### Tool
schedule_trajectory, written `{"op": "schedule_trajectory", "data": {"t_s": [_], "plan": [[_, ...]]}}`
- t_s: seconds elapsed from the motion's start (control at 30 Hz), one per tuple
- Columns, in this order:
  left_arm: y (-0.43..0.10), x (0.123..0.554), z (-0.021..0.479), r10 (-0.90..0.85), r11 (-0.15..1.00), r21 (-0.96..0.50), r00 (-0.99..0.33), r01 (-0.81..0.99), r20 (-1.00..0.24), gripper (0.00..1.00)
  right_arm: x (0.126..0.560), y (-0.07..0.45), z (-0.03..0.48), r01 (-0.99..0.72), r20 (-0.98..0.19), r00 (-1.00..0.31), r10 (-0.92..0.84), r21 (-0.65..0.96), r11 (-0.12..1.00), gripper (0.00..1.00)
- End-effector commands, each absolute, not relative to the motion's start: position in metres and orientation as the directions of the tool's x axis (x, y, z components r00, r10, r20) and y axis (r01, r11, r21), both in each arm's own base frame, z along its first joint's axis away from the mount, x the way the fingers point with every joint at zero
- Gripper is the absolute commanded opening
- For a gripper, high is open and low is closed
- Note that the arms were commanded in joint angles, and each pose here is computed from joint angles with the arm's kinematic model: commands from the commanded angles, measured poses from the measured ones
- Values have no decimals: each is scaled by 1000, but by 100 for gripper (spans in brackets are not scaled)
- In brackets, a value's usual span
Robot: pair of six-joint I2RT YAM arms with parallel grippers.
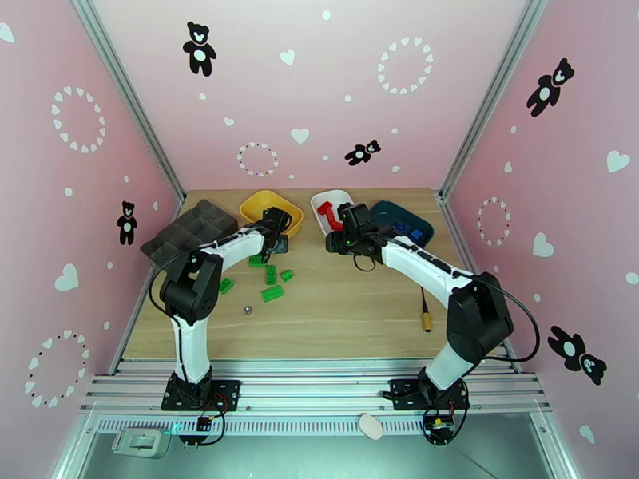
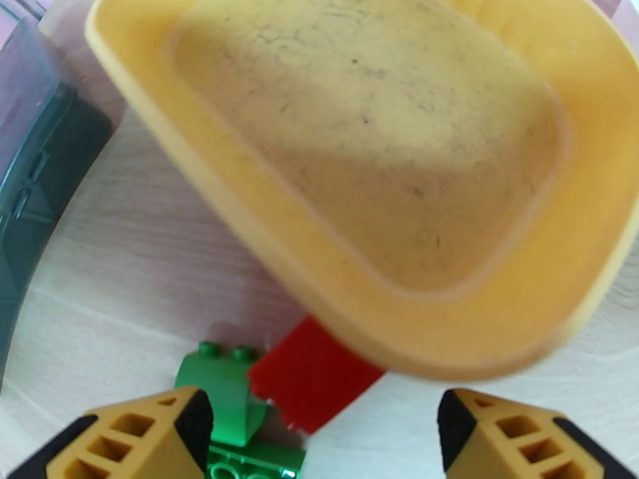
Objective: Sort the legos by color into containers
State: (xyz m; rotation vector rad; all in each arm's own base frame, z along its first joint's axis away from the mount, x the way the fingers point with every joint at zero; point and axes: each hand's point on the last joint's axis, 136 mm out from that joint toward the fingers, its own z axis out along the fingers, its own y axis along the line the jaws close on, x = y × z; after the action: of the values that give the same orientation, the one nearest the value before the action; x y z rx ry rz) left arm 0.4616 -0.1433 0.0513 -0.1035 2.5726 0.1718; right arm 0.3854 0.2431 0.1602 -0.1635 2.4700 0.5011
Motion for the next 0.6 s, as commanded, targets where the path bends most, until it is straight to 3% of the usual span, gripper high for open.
{"op": "schedule_trajectory", "data": {"t_s": [0.0, 0.3, 0.57], "plan": [[-141, 467, 44, -6, 989, 126, -859, -82, -512, 80, 383, 243, 176, -239, -612, -791, 13, 327, 914, 49], [-141, 478, 34, 6, 994, 99, -863, -51, -505, 79, 382, 243, 175, -236, -608, -794, 15, 330, 914, 49], [-151, 477, 33, 27, 998, 56, -868, -1, -495, 64, 383, 242, 174, -230, -607, -795, 14, 322, 918, 49]]}}
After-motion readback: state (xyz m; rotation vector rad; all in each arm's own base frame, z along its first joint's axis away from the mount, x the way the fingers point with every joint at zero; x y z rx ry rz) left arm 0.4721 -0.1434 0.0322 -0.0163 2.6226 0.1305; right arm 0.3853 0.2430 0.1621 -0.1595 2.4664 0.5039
